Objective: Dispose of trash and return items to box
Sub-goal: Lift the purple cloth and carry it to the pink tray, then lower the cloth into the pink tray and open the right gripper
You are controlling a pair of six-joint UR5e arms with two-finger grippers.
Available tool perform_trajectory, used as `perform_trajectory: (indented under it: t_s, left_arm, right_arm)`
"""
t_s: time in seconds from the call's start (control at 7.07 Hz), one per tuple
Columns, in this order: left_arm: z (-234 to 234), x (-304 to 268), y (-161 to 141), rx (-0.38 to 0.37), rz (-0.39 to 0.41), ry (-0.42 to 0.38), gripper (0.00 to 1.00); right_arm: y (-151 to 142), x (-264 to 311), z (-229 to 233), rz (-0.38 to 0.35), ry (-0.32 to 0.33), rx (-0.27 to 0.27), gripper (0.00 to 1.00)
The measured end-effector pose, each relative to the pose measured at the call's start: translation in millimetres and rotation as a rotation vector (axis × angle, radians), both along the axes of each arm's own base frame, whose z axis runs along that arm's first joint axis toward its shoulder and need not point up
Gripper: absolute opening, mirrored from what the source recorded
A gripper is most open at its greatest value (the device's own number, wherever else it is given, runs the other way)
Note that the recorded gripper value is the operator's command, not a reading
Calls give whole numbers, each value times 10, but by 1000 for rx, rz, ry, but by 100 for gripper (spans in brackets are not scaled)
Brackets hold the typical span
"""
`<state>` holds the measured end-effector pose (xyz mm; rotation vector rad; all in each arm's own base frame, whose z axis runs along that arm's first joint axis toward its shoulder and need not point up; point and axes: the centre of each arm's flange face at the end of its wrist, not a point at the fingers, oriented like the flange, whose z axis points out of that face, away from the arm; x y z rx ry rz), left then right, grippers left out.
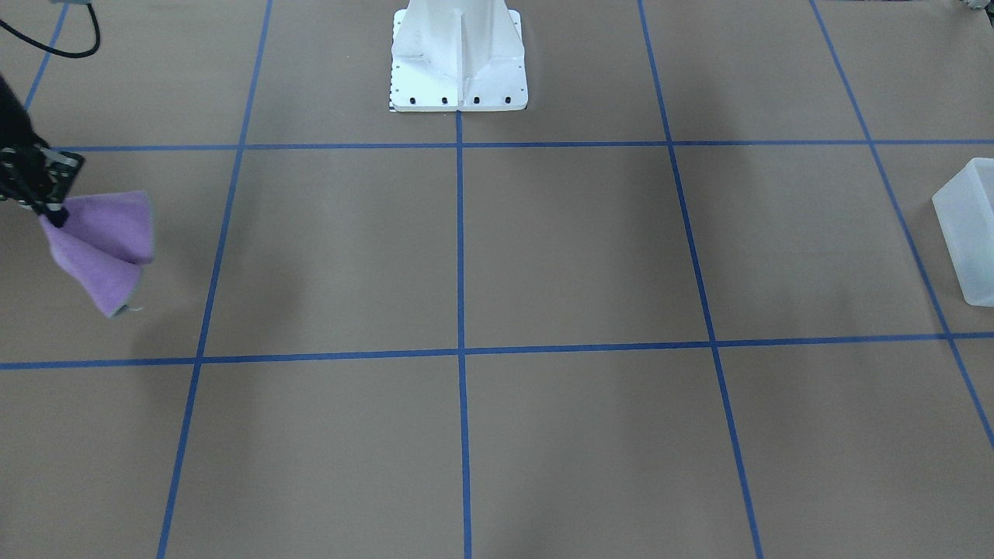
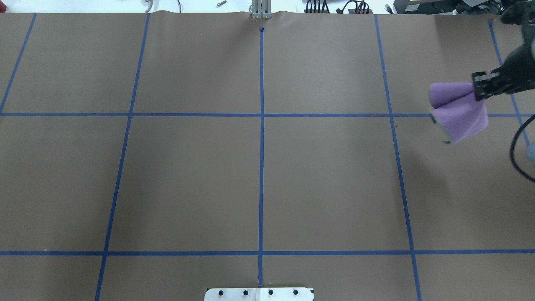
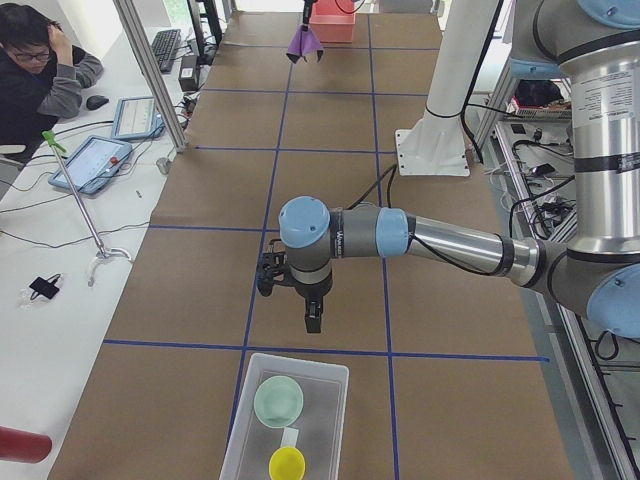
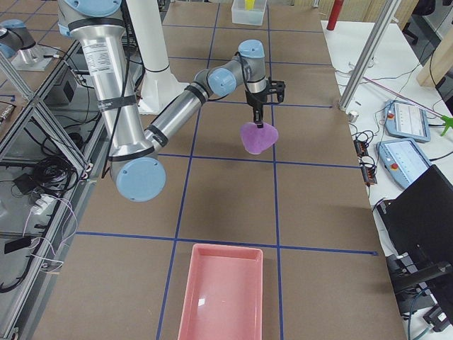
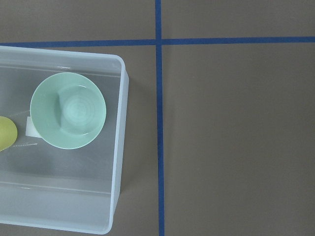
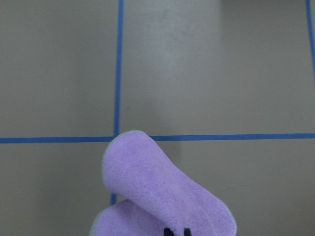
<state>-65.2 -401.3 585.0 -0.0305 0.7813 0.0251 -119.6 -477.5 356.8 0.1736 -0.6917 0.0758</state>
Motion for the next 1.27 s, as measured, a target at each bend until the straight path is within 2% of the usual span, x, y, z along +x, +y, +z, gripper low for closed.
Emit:
perform_trajectory:
  t_s: [0.28, 0.57, 0.71, 0.99, 1.27]
  left_arm:
    - [190, -3, 269, 54, -2, 0, 98]
    - [233, -2, 350, 76, -3, 1, 98]
    - [228, 0, 348, 81, -3, 2, 98]
    - [196, 1, 330, 89, -3, 4, 98]
    - [153, 2, 313, 99, -3, 4, 98]
  right_arm:
    - [120, 1042, 523, -65, 27, 28, 0]
    - [219, 1903, 1000, -147, 69, 35, 0]
    - [192, 2253, 1405, -199, 60, 34, 0]
    - [146, 2731, 2365, -281, 37, 56, 0]
    - [427, 2813, 3282, -312, 56, 74, 0]
